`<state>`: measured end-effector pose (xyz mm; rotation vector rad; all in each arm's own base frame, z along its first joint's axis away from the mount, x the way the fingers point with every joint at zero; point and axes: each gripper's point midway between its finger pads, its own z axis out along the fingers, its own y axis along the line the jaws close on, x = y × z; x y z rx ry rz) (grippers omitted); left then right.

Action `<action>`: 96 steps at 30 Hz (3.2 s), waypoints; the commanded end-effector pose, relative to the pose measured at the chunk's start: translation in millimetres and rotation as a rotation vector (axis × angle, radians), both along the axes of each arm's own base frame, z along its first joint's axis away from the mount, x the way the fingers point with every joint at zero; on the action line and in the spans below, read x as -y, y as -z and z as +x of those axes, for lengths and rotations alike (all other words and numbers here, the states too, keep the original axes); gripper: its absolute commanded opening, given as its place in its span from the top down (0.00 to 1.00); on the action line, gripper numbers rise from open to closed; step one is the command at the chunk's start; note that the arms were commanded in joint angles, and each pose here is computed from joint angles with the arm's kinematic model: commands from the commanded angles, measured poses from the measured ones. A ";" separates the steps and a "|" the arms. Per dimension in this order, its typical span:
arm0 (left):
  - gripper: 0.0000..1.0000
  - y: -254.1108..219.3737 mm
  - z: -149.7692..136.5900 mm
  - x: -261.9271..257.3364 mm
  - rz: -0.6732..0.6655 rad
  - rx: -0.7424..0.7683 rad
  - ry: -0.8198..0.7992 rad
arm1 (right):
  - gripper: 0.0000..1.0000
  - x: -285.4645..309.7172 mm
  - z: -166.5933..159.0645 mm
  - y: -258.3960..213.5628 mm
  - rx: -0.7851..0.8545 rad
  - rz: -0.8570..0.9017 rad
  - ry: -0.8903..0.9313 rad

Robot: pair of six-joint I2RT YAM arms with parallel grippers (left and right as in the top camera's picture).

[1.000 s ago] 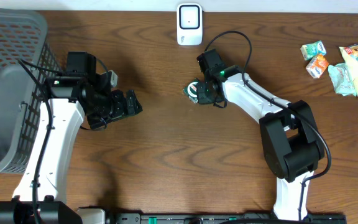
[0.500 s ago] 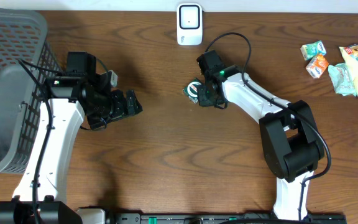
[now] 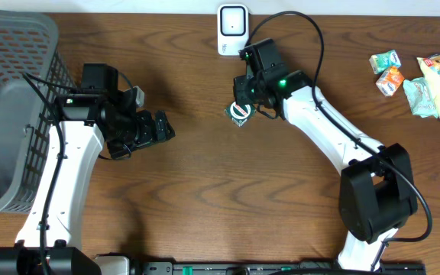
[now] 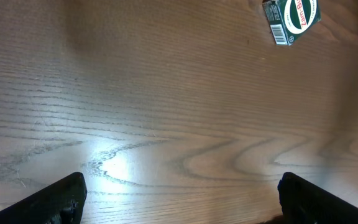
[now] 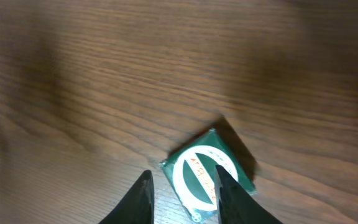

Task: Scan the item barcode

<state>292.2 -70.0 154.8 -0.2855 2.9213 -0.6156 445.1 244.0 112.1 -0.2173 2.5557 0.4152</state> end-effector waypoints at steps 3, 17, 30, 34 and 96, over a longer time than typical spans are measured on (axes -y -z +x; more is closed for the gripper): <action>0.02 2.3 -0.9 1.6 -0.003 -0.006 0.015 | 0.54 -25.4 -1.6 14.9 0.001 0.014 -0.050; 0.02 2.3 -0.9 1.6 -0.003 -0.006 0.015 | 0.64 -40.0 1.7 33.4 -0.053 0.095 0.083; 0.02 2.3 -0.9 1.6 -0.003 -0.006 0.015 | 0.17 -21.4 22.3 33.4 0.124 -0.115 0.118; 0.03 2.3 -0.9 1.6 -0.003 -0.006 0.015 | 0.07 -25.0 18.8 36.5 0.131 -0.160 -0.045; 0.02 2.3 -0.9 1.6 -0.003 -0.006 0.015 | 0.28 -2.2 3.3 120.3 0.001 -0.320 -0.409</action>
